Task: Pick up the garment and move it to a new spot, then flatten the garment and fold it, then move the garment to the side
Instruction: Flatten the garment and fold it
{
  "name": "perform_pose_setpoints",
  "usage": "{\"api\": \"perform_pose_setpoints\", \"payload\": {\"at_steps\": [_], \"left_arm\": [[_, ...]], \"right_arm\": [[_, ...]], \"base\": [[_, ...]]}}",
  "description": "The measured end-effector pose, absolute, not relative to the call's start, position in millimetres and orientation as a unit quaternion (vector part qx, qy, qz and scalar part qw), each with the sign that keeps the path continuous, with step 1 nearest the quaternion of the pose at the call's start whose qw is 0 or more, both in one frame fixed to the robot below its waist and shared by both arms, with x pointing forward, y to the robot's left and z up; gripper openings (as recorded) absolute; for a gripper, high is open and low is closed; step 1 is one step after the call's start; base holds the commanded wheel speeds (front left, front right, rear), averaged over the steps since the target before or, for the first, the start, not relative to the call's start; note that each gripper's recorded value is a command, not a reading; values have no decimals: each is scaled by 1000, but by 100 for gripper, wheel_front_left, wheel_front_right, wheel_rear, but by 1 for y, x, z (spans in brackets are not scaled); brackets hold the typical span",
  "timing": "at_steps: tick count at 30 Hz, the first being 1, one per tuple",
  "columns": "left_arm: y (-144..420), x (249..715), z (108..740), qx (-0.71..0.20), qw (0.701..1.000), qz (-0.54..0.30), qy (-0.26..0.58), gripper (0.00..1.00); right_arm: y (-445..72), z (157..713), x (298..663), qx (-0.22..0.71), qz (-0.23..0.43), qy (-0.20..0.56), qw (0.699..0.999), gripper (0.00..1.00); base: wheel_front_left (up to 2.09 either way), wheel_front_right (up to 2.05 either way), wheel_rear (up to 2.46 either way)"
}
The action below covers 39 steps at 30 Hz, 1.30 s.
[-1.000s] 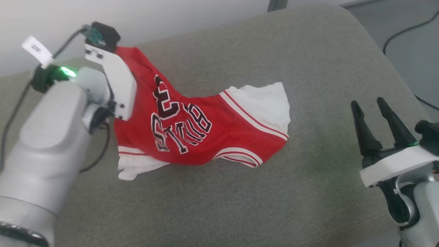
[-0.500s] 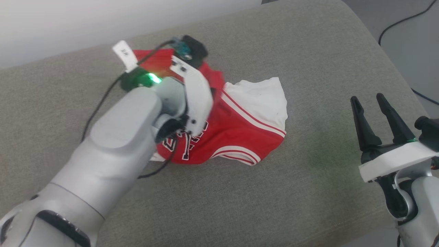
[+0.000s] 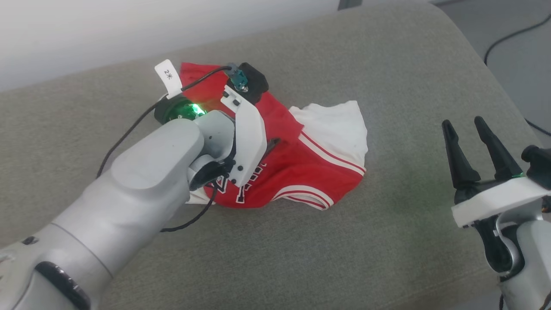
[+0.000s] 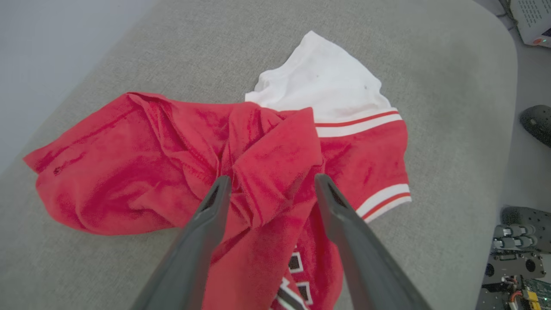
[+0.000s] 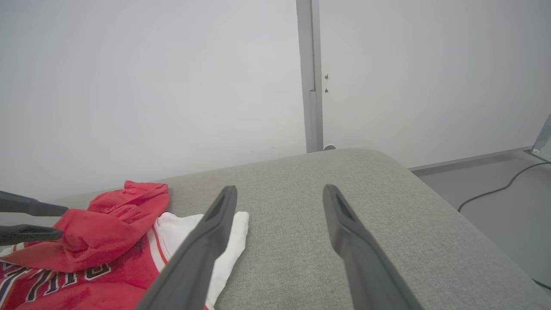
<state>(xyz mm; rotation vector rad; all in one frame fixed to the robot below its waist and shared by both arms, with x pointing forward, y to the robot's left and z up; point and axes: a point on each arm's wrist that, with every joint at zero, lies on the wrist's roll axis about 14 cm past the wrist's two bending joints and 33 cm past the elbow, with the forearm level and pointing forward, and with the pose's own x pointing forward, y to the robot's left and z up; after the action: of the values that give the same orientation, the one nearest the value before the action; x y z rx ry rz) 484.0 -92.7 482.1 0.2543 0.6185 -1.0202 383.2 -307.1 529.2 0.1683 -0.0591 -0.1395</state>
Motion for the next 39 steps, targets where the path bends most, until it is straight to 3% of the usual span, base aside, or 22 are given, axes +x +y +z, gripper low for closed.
{"api": "perform_pose_setpoints", "payload": {"at_steps": [15, 25, 36, 37, 38, 39], "left_arm": [[-4, 490, 515, 137, 853, -397, 309, 100], [36, 473, 453, 139, 828, -341, 424, 100], [46, 467, 393, 123, 810, -313, 481, 100], [46, 468, 391, 116, 811, -310, 483, 28], [45, 468, 389, 114, 811, -311, 483, 0], [46, 470, 388, 111, 812, -308, 484, 0]], "right_arm": [[-284, 556, 378, 79, -36, -67, 994, 100], [-281, 559, 377, 77, -33, -67, 994, 100], [-289, 553, 382, 69, -44, -54, 995, 100], [-290, 551, 383, 69, -45, -52, 995, 100], [-290, 551, 383, 68, -45, -51, 995, 100], [-291, 551, 383, 68, -46, -52, 995, 100]], "base": [[0, 0, 0], [0, 0, 0], [0, 0, 0], [0, 0, 0], [0, 0, 0], [0, 0, 0]]}}
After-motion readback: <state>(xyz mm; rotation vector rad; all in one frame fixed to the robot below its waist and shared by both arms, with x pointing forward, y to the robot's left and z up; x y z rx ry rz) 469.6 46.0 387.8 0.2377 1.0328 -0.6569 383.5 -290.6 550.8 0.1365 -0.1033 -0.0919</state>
